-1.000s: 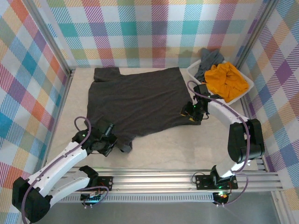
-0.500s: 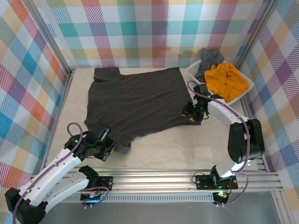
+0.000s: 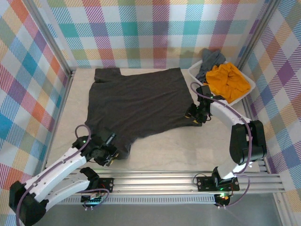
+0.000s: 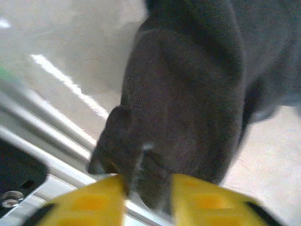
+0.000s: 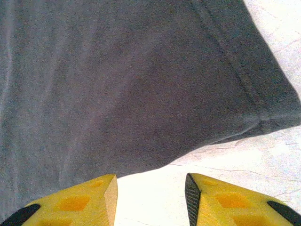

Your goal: Fold and stack the t-shirts

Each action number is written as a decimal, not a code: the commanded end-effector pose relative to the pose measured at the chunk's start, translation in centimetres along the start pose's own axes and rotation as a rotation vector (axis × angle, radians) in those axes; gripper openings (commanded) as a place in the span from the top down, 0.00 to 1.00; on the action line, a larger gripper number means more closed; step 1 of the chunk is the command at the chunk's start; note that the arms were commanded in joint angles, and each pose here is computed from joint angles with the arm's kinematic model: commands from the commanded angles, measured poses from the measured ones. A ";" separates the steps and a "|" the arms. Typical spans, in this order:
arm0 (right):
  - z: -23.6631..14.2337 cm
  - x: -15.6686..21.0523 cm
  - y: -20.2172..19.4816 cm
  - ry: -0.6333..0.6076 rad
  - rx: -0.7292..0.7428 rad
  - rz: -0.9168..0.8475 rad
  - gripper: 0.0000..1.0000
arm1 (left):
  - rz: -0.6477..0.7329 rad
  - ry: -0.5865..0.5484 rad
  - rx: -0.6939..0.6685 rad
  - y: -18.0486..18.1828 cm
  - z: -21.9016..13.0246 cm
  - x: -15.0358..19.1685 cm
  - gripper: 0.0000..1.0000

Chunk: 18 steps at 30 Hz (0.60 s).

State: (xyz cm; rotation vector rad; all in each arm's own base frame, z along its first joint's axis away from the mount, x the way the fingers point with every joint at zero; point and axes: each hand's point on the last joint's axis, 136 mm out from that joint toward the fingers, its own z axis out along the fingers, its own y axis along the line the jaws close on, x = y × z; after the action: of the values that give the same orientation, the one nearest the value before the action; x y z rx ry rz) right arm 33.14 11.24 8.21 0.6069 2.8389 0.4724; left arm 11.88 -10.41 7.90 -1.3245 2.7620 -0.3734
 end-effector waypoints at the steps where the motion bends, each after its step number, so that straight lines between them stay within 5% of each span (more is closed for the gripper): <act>1: -0.4 0.4 -0.9 -0.006 0.024 0.024 0.57 | 0.137 -0.075 -0.018 -0.3 -2.3 -1.0 0.32; 3: -0.3 0.6 -1.1 -0.002 0.028 0.028 0.57 | 0.170 -0.177 -0.017 -0.4 -4.1 -2.7 0.22; 7: 0.5 0.9 -1.0 0.024 0.018 0.038 0.57 | 0.145 -0.292 -0.019 -0.7 -5.0 -5.2 0.28; 13: 2.7 1.6 -0.8 0.098 -0.008 0.078 0.56 | -0.155 -0.146 -0.065 1.0 1.4 -8.8 0.36; 18: 4.9 1.9 -1.5 0.145 -0.018 0.140 0.55 | -0.288 -0.208 -0.017 1.8 3.5 -12.6 0.35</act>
State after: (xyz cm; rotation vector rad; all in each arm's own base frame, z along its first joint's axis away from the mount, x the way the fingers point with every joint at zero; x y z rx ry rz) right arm 32.36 11.87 4.04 0.7251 2.9240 0.5323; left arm 15.88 -0.46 2.99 -1.7274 2.4965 -0.0675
